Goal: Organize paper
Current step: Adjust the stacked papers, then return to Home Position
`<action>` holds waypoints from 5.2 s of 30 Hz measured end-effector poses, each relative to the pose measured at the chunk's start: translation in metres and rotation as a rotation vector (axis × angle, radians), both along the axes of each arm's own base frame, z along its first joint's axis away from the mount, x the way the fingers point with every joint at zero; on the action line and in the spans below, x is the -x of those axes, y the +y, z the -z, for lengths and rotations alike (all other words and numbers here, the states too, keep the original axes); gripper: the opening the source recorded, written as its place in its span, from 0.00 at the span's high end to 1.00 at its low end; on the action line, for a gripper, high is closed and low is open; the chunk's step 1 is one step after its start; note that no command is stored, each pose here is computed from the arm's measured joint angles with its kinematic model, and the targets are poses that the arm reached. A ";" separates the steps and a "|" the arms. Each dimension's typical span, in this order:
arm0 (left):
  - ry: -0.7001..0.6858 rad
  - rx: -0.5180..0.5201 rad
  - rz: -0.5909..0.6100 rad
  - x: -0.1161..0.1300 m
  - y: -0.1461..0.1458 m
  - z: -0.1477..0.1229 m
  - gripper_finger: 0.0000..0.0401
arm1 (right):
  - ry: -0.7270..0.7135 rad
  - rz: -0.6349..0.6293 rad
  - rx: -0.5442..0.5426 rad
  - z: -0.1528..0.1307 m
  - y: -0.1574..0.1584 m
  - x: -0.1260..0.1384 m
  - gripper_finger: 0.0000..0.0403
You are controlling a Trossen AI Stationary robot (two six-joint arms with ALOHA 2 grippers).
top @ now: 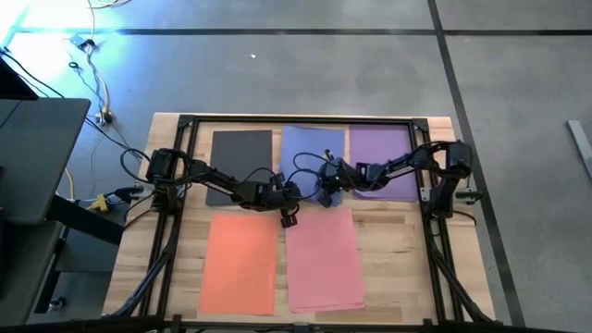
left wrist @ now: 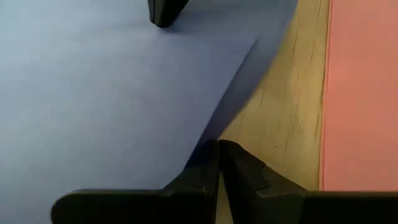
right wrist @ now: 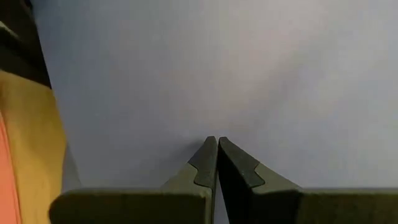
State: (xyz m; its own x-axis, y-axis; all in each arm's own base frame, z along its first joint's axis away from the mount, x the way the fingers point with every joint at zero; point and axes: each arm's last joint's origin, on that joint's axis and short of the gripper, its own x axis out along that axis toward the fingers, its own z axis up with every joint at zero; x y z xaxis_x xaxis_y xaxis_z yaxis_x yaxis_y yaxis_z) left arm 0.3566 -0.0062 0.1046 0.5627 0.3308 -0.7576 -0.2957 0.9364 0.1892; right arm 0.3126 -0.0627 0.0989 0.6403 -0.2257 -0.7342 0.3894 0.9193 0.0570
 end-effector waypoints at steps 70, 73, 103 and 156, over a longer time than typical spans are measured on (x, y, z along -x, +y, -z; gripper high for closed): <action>0.061 -0.228 -0.385 0.080 -0.033 -0.111 1.00 | 0.020 -0.127 0.079 -0.043 0.013 0.015 0.95; -0.013 -0.244 -0.373 0.087 -0.040 -0.126 1.00 | 0.011 -0.127 0.082 -0.062 0.014 0.025 0.92; -0.924 0.257 -0.036 0.233 0.000 -0.077 1.00 | -0.729 0.105 -0.083 -0.055 0.041 0.200 0.99; -0.999 0.180 0.126 0.260 0.010 -0.066 1.00 | -0.954 -0.032 -0.068 -0.076 0.054 0.216 0.99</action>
